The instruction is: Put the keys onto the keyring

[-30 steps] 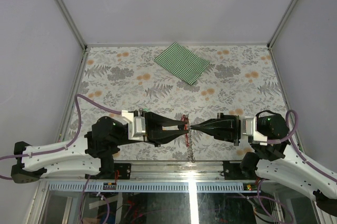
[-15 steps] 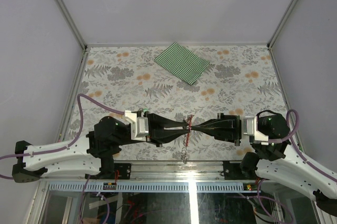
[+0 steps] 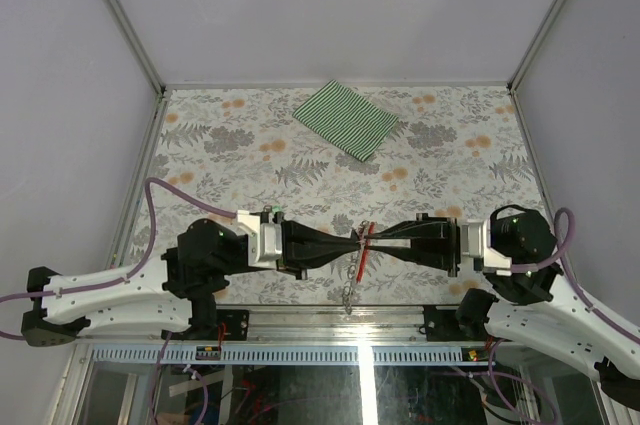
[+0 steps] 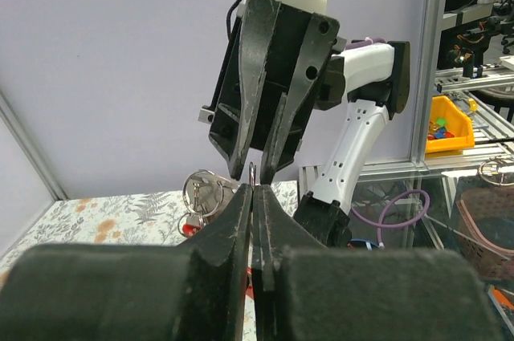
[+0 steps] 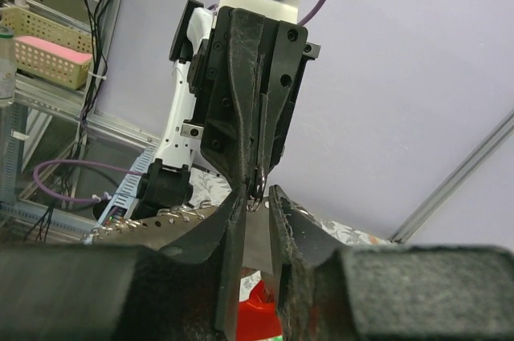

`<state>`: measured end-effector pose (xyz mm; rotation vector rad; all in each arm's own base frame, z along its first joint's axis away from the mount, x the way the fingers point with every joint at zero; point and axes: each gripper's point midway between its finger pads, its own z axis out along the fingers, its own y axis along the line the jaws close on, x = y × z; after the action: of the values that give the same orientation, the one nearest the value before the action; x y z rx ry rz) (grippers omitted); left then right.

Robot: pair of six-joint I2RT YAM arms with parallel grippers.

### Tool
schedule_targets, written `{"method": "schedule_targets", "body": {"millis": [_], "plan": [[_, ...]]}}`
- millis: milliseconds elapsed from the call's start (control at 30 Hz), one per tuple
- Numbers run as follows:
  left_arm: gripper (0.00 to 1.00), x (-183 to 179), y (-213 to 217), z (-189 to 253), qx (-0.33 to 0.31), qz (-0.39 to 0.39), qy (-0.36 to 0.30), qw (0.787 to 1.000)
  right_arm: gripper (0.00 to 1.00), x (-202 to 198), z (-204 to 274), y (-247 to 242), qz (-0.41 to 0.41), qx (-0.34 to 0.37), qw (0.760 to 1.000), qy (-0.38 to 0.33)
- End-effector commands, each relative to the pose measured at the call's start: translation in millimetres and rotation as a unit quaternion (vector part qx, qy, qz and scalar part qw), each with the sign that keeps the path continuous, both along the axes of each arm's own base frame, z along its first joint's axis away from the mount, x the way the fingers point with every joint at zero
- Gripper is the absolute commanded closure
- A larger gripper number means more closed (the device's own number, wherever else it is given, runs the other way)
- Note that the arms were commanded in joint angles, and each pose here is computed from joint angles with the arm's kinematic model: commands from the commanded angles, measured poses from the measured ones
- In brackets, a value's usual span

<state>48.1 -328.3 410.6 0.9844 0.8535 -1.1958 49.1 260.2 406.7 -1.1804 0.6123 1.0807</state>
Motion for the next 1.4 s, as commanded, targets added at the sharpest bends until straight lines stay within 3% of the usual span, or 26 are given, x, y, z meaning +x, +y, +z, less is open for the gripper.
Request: {"method": "schedule_targets", "body": {"millis": [0,367,867,1167,1367], "plan": [[1.0,-5,8,30,-0.031,-0.004,-0.018,0.999,0.75,-5,18,-10,-0.012,-0.002,0.999,-0.035],[1.0,-3,4,23,0.01,-0.001,-0.027,1.0,0.74,0,7,-12,-0.03,-0.059,0.997,-0.036],[1.0,-2,-3,16,0.037,-0.001,-0.028,0.999,0.74,1,6,-8,-0.022,-0.062,0.997,-0.034],[1.0,-1,-3,15,0.039,0.0,-0.029,0.999,0.84,2,-2,-6,-0.022,-0.073,0.997,-0.026],[0.99,0,-2,17,0.037,0.005,-0.026,0.999,1.0,5,-3,-5,-0.028,-0.085,0.996,-0.016]]}}
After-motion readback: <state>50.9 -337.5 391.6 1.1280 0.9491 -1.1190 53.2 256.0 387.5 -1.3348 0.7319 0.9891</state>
